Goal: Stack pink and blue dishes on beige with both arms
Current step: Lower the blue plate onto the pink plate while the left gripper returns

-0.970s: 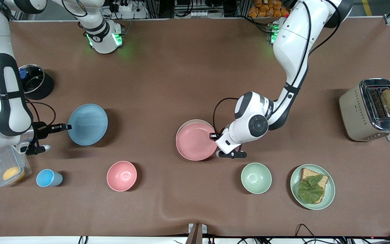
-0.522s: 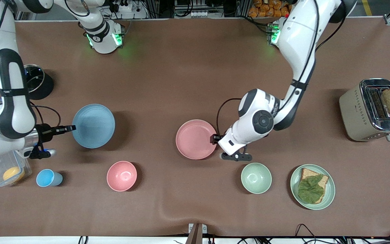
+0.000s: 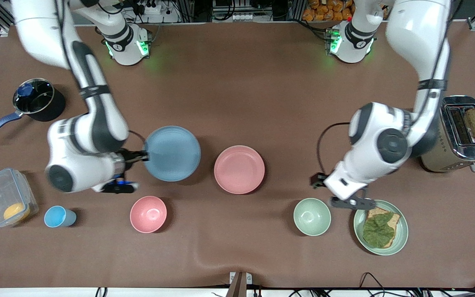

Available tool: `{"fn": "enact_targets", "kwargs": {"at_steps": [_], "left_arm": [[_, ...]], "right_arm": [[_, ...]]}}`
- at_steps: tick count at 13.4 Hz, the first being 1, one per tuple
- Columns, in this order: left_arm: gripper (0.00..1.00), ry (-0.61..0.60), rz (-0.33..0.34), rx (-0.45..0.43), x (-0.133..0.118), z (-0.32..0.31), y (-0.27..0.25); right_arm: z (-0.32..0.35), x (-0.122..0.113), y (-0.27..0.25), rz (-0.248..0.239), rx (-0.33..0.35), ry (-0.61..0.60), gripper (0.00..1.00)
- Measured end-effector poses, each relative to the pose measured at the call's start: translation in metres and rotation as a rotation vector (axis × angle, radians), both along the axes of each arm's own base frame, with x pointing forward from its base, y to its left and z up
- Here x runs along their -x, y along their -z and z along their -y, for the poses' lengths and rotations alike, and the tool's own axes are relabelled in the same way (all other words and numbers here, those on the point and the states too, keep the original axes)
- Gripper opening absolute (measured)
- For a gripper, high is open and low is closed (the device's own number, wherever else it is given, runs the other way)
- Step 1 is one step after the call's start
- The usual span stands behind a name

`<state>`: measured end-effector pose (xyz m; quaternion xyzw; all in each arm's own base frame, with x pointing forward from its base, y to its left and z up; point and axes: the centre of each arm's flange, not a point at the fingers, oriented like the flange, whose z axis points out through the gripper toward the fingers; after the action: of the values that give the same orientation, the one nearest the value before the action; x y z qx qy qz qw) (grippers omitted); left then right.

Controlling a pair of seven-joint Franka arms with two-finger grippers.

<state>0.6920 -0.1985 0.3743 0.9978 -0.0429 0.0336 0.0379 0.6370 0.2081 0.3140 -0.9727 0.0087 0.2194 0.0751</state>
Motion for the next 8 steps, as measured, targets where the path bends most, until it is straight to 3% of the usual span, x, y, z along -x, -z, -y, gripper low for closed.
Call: {"fn": "enact_targets", "kwargs": {"at_steps": [4,8], "left_arm": [[1.0,0.002,0.021,-0.013,-0.012,-0.094,-0.039],[1.0,-0.009,-0.005,-0.026,0.011,-0.127,-0.106]], "right_arm": [[-0.114,0.025,0.015,0.112,0.032,0.004,0.03],[-0.165,0.035,0.039,0.183,-0.028,0.029,0.03]]}}
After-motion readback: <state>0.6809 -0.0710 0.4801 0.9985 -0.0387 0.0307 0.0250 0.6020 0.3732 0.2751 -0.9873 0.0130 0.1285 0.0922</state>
